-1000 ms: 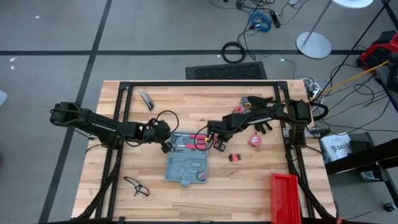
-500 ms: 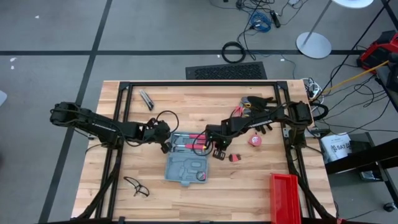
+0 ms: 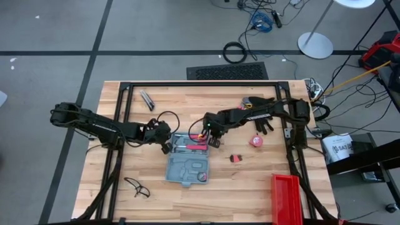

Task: Prefit tool cases
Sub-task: Adjust the pink terminal block

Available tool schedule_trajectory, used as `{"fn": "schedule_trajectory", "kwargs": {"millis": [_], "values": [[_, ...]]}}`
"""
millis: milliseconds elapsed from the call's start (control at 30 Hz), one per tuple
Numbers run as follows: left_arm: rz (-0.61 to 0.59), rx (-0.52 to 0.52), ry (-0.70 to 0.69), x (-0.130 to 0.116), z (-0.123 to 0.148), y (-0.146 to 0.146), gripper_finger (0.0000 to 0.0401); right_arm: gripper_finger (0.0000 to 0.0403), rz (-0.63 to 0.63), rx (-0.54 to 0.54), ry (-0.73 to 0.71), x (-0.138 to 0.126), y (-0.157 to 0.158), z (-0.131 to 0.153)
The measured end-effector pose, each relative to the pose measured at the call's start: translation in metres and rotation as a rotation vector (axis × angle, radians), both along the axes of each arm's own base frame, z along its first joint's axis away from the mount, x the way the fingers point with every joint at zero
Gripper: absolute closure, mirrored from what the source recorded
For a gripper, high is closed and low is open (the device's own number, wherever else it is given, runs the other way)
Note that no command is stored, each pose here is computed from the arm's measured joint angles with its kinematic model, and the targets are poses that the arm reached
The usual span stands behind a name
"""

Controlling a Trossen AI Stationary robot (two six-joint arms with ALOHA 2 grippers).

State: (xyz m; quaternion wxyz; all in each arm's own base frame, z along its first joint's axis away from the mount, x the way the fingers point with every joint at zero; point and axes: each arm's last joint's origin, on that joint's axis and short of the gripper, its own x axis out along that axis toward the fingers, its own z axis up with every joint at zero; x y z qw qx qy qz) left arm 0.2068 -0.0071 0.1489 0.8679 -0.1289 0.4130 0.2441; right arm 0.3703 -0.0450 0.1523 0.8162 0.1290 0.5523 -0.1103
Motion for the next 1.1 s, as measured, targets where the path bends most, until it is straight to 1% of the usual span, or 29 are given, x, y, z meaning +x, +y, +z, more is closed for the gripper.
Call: {"fn": "schedule_trajectory", "kwargs": {"millis": [100, 300, 467, 600, 667, 800, 900, 967, 1100], "values": [[-0.002, 0.003, 0.0, 0.0, 0.0, 0.0, 0.0399, 0.0403, 0.023, 0.043, -0.004, 0.003, 0.002, -0.007], [0.0, 0.007, 0.001, 0.0, 0.0, 0.0, 0.0399, 0.0403, 0.059, 0.067, -0.011, 0.005, 0.013, -0.009], [0.001, 0.007, 0.0, 0.0, 0.0, 0.0, 0.0399, 0.0403, 0.074, 0.067, 0.026, 0.003, 0.019, -0.011], [0.001, 0.007, 0.0, 0.0, 0.0, 0.0, 0.0399, 0.0403, 0.04, -0.007, 0.079, -0.001, 0.016, -0.011], [0.001, 0.007, 0.0, 0.0, 0.0, 0.0, 0.0399, 0.0403, 0.022, -0.015, 0.095, -0.003, 0.011, -0.011], [0.004, 0.005, -0.001, 0.0, 0.0, 0.0, 0.0399, 0.0403, -0.054, -0.02, 0.134, -0.009, 0.002, -0.01], [0.005, 0.004, -0.001, 0.0, 0.0, 0.0, 0.0399, 0.0403, -0.079, -0.024, 0.176, -0.014, -0.002, -0.009], [0.005, 0.004, -0.002, 0.0, 0.0, 0.0, 0.0399, 0.0403, -0.083, -0.028, 0.178, -0.015, -0.002, -0.008], [0.004, 0.005, -0.002, 0.0, 0.0, 0.0, 0.0399, 0.0403, -0.1, -0.091, 0.201, -0.021, -0.003, 0.0]]}}
